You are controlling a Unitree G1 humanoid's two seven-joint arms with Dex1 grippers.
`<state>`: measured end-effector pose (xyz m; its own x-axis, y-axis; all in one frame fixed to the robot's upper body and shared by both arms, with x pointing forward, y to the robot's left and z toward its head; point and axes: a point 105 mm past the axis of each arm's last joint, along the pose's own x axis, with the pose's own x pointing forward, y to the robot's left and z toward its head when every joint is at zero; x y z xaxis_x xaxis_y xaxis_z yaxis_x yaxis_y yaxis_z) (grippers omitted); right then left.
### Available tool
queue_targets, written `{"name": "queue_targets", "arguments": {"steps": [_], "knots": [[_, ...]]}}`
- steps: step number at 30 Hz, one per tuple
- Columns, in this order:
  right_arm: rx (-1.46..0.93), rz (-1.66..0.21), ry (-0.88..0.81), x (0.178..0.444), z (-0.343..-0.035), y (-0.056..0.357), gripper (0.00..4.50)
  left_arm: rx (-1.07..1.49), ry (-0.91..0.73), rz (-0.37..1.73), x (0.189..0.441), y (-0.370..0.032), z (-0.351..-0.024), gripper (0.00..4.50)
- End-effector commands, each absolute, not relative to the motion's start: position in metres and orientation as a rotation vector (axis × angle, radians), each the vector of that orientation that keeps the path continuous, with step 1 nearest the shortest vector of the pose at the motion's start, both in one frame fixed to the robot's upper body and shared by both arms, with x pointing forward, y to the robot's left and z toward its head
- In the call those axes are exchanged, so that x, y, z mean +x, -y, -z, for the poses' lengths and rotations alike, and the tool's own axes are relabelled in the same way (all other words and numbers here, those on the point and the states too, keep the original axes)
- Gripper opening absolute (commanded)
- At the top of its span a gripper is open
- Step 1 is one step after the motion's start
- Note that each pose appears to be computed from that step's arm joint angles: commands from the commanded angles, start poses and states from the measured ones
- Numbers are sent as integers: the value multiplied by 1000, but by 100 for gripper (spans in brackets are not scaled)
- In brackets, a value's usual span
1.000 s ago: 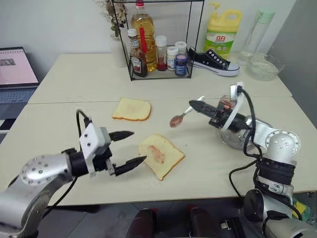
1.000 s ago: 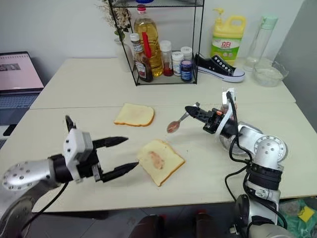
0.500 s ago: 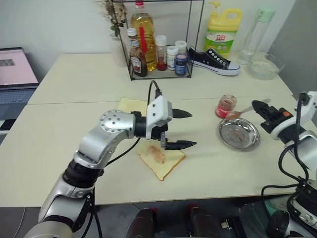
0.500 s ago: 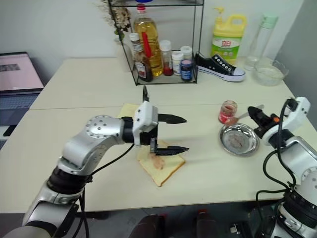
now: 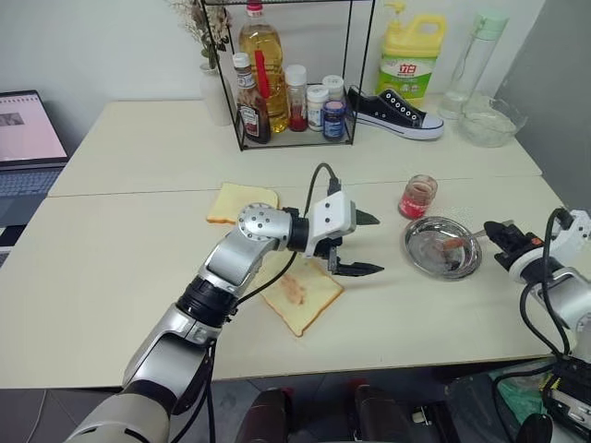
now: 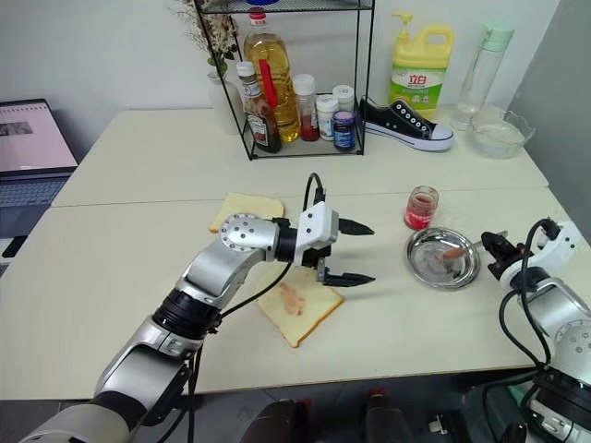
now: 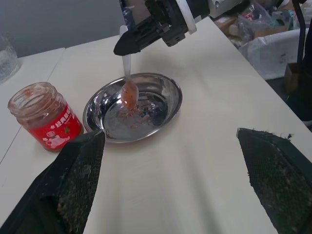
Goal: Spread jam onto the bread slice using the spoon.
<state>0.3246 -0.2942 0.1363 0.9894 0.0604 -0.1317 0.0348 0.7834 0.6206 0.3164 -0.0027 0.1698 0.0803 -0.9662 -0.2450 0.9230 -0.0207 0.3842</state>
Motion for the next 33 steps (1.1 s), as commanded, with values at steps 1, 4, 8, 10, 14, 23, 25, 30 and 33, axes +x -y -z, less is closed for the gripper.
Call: {"name": "queue_targets", "arguments": {"steps": [1,4,8,10,14,23,25,30,33], "knots": [[657,12,-118,325,-138,308,4,538,161,1501,317,4,-182,450],[716,42,-121,324,-129,319,4,534,160,1493,317,3,-181,450],[758,71,-107,322,-129,327,108,530,162,1489,316,4,-182,450],[756,73,-103,321,-131,329,176,528,165,1485,317,4,-183,450],[756,98,-67,317,-141,340,325,532,172,1471,320,2,-185,450],[330,-83,-53,293,-216,340,444,540,86,1361,333,-58,-193,450],[218,-232,-94,289,-225,313,444,537,50,1320,338,-75,-192,450],[-87,-726,-237,273,-227,221,444,505,-85,1208,334,-137,-196,450],[-182,-918,-294,261,-217,189,444,518,-166,1148,324,-167,-198,450]]}}
